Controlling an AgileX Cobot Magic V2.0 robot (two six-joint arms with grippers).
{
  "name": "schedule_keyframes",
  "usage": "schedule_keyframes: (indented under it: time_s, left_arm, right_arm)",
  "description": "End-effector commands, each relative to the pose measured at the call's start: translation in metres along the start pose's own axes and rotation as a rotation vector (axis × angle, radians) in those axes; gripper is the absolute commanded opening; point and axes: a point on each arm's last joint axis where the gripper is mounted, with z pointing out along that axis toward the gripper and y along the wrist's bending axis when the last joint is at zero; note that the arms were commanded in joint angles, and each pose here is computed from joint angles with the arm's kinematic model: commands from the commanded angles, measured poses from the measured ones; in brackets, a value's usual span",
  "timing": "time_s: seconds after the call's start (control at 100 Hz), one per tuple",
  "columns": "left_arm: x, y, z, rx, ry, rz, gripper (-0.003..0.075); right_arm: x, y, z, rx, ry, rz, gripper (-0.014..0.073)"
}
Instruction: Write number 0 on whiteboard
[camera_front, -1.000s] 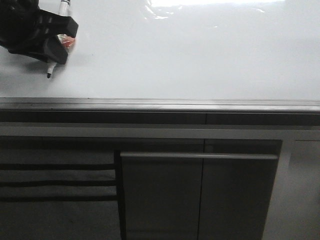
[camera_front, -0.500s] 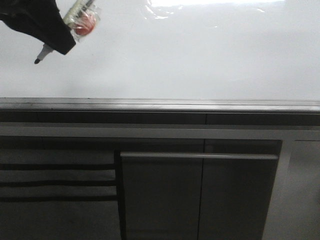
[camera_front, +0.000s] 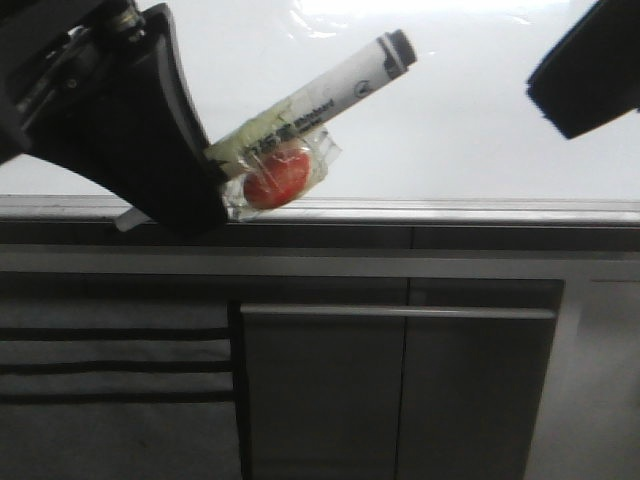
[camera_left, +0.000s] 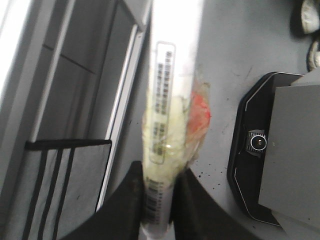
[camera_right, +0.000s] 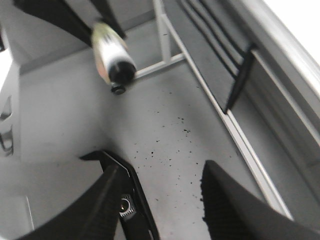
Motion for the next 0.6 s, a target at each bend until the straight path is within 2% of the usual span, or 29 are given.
schedule_keyframes:
  time_s: [0.0, 0.44, 0.59]
  left_arm:
    - [-0.014, -0.001, -0.017, -0.042, -0.101, 0.021, -0.002]
    - [-0.014, -0.002, -0.017, -0.041, -0.104, 0.025, -0.002]
    - [-0.014, -0.002, -0.017, -0.041, -0.104, 0.025, -0.002]
  right_arm:
    - [-0.022, 0.001, 0.0, -0.02, -0.064, -0.114, 0.0329]
    - [-0.059, 0.002, 0.042, -0.085, -0.053, -0.33, 0.0329]
    - [-0.06, -0.002, 0.054, -0.105, -0.033, -0.341, 0.0329]
